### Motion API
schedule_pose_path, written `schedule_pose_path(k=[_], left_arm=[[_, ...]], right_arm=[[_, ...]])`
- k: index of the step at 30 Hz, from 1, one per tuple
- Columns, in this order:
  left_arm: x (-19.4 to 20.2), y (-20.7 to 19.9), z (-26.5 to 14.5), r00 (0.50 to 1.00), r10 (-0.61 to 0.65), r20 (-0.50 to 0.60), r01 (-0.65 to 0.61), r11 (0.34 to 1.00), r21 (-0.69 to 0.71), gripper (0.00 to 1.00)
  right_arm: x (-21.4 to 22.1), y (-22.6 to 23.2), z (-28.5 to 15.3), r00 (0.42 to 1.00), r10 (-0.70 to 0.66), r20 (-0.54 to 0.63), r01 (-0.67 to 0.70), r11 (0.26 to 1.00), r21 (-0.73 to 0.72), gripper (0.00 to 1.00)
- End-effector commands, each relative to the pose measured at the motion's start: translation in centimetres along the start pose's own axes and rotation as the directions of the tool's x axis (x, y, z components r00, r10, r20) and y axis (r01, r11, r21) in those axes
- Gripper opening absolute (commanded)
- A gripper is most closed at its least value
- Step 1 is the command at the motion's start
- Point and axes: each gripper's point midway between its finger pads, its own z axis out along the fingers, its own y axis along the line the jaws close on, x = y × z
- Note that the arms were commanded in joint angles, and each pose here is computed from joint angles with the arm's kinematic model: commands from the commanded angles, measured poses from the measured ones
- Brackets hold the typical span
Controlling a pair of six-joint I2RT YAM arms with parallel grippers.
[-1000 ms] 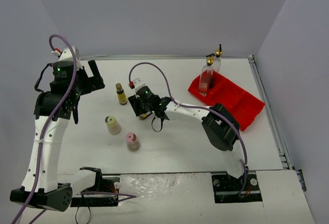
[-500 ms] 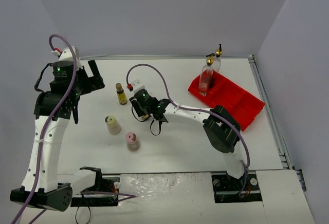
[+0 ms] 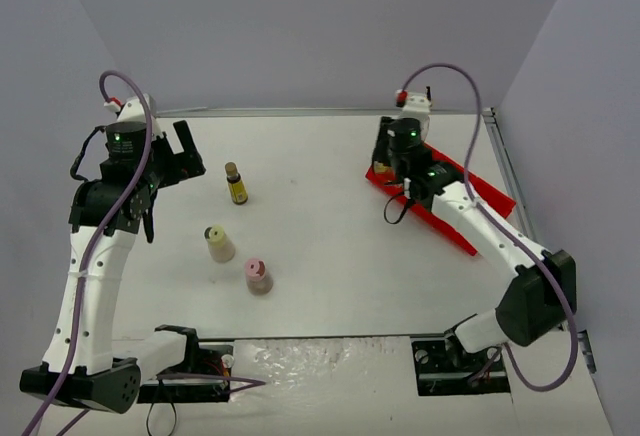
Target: Organize the condiment bottles
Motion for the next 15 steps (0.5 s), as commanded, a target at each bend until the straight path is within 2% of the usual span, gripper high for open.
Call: schedule_pose_path(k=[1,5,15], left_arm=[[-2.0,-0.7,-0.5,0.996,-0.030,0.083,0.027,0.999,0.039,0.97],[-2.0,-0.8,-0.4,0.996,-0.032,0.084,0.028,0.999,0.043,0.97],[-2.0,-1.0,-0.1,0.996,-0.032,0.081,0.028,0.998,0.052,0.97]], right_arm=[[-2.7,-8.6,-1.3,0.986,0.135,0.094,-0.151,0.970,0.191,0.00],[-2.6,-13.5,-1.5,0.978,0.173,0.120,-0.201,0.933,0.298,0.00],[-1.4,-19.7,-0.5,0.958,0.243,0.152,-0.286,0.864,0.416,0.00]])
